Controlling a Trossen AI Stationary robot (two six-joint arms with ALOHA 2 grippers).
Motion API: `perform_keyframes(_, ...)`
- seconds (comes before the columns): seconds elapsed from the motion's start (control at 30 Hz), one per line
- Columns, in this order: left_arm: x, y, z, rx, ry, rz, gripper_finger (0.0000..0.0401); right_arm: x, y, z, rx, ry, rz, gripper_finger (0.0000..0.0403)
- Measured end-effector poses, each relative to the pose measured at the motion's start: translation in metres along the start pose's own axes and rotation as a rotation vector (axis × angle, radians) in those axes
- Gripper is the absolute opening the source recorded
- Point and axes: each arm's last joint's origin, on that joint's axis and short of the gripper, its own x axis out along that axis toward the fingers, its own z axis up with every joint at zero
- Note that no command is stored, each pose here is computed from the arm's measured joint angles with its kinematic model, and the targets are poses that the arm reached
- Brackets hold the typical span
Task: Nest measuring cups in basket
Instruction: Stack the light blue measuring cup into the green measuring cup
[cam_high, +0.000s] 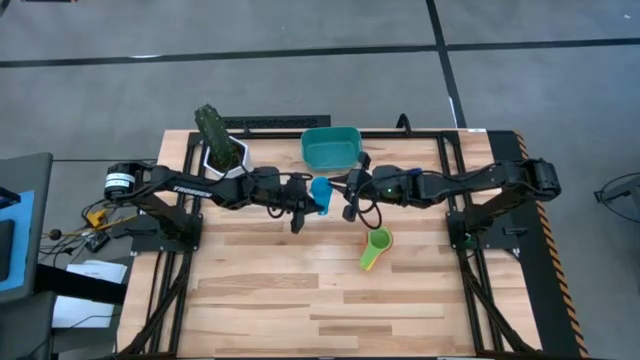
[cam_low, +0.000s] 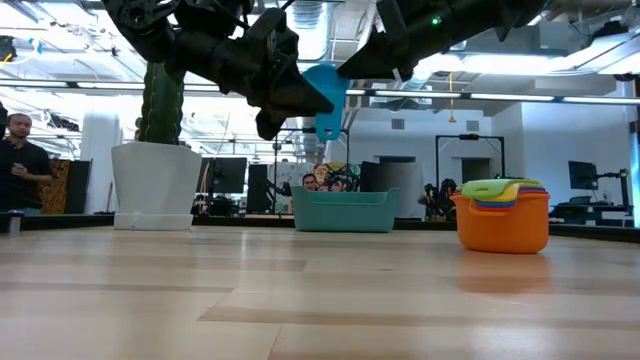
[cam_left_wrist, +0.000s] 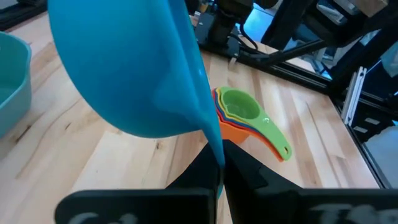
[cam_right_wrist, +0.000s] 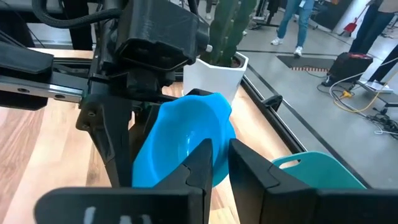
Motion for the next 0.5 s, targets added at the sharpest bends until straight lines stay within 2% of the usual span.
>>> perform_keyframes(0.5, 0.007, -0.004, 0.011, 0.030, 0.045, 0.039, 0.0000, 0.001, -0.004, 0.000, -0.046, -0.001, -0.017, 0.0072)
